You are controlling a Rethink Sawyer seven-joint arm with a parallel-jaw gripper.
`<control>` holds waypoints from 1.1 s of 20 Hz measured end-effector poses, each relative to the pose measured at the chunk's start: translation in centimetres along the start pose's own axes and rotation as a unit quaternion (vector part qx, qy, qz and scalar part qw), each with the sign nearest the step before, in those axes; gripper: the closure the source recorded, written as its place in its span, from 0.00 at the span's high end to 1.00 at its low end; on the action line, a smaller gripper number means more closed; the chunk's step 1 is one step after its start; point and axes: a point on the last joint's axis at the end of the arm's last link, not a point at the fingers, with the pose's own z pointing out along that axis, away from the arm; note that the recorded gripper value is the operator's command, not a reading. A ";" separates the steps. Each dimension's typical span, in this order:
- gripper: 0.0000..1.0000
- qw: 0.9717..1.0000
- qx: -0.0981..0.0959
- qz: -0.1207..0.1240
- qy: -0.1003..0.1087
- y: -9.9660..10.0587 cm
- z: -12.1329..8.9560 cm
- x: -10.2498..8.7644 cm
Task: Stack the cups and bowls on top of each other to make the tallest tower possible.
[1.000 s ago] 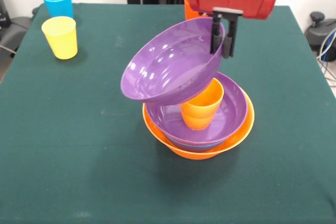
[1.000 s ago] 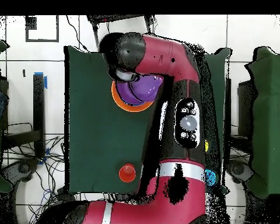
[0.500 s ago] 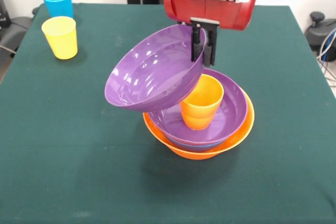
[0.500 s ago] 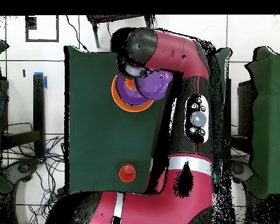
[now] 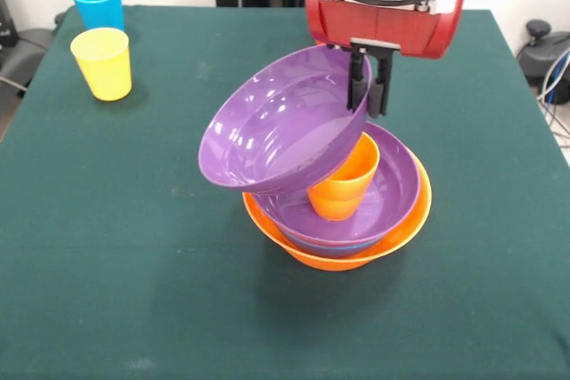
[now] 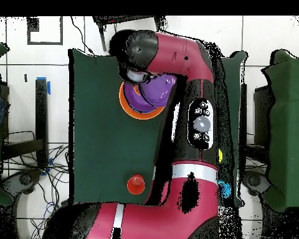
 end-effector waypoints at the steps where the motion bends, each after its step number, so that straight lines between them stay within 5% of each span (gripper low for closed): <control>1: 0.00 1.000 0.000 -0.001 0.000 0.2 0.0 0.1; 22: 0.00 1.000 0.007 -0.018 -0.006 2.2 0.1 0.6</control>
